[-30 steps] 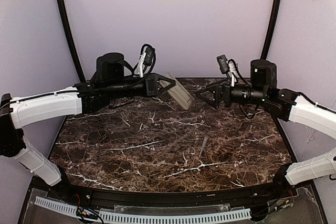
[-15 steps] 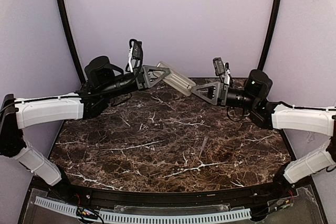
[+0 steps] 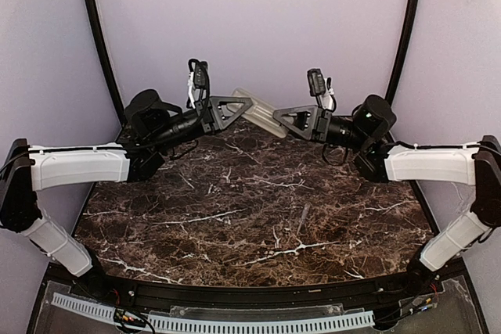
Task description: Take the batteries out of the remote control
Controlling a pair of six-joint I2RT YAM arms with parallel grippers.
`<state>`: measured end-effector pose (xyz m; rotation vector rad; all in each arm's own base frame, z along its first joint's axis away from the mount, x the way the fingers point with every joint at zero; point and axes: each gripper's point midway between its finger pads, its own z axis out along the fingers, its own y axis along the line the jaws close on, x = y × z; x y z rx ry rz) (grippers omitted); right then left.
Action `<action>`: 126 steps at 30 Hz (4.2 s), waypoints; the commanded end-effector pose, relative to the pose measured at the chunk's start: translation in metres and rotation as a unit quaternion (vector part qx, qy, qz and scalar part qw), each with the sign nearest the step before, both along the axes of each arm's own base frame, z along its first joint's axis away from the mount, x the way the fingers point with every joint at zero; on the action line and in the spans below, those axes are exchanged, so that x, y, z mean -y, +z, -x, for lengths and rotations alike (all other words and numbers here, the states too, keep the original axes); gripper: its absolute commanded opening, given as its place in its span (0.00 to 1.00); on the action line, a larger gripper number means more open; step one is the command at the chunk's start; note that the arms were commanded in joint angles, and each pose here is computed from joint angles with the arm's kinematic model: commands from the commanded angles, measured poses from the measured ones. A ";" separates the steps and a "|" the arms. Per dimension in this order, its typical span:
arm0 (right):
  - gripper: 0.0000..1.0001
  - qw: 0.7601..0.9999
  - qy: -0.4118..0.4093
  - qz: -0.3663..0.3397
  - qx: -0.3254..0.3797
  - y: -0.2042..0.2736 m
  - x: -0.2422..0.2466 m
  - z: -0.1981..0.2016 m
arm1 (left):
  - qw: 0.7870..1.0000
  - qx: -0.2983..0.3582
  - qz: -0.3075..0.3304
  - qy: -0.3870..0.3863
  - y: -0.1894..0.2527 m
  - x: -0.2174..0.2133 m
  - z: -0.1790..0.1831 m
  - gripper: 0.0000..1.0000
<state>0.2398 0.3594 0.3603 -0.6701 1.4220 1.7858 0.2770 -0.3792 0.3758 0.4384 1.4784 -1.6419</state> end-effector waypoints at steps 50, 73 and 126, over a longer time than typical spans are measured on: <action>0.00 0.975 0.158 0.142 0.060 -0.014 0.016 0.056 | 0.965 0.050 -0.163 -0.198 -0.046 -0.009 0.081 0.72; 0.00 0.971 0.143 0.188 0.036 -0.034 0.004 0.040 | 0.965 0.023 -0.144 -0.218 -0.053 0.011 0.073 0.52; 0.99 0.910 -0.252 0.325 -0.050 -0.054 0.070 -0.035 | 0.971 -0.156 -0.172 0.050 -0.131 0.020 -0.015 0.00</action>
